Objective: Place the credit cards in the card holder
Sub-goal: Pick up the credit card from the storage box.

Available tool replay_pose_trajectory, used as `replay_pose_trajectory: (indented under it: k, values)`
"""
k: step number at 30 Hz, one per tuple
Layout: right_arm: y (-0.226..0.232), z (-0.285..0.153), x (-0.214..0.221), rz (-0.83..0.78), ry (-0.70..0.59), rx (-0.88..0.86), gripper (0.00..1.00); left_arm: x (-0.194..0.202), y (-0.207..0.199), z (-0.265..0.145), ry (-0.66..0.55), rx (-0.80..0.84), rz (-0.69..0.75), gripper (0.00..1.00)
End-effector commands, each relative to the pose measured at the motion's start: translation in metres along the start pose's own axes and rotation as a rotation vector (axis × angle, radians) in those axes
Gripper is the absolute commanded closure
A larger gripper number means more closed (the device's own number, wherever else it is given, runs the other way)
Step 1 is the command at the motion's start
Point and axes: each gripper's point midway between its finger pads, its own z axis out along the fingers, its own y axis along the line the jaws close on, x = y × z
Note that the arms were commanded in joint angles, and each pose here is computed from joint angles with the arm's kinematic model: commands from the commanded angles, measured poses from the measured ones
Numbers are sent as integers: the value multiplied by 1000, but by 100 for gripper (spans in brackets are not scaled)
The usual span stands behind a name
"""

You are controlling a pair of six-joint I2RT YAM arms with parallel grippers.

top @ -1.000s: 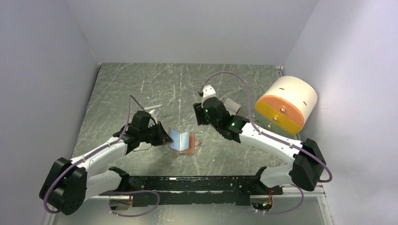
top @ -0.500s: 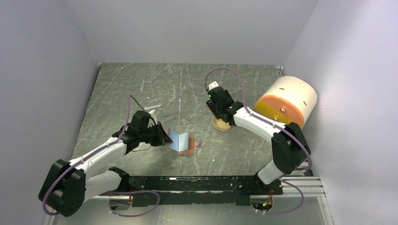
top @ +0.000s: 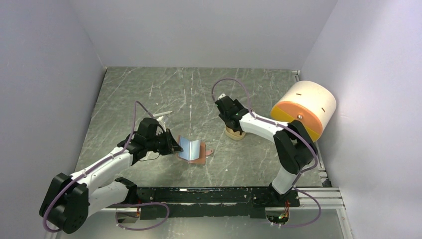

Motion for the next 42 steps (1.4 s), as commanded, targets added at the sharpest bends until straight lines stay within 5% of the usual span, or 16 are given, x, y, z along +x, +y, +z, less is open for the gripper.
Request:
replay_pose_trajectory:
  k: [1, 10, 42]
  values:
    - [-8, 6, -6, -27, 17, 50, 37, -2, -7, -4, -13, 37, 10, 87]
    - [-10, 15, 0, -42, 45, 103, 39, -3, -5, -3, -10, 21, 10, 87]
    - [7, -10, -17, 3, -2, 1, 79, -2, -4, 1, -4, 29, -9, 87]
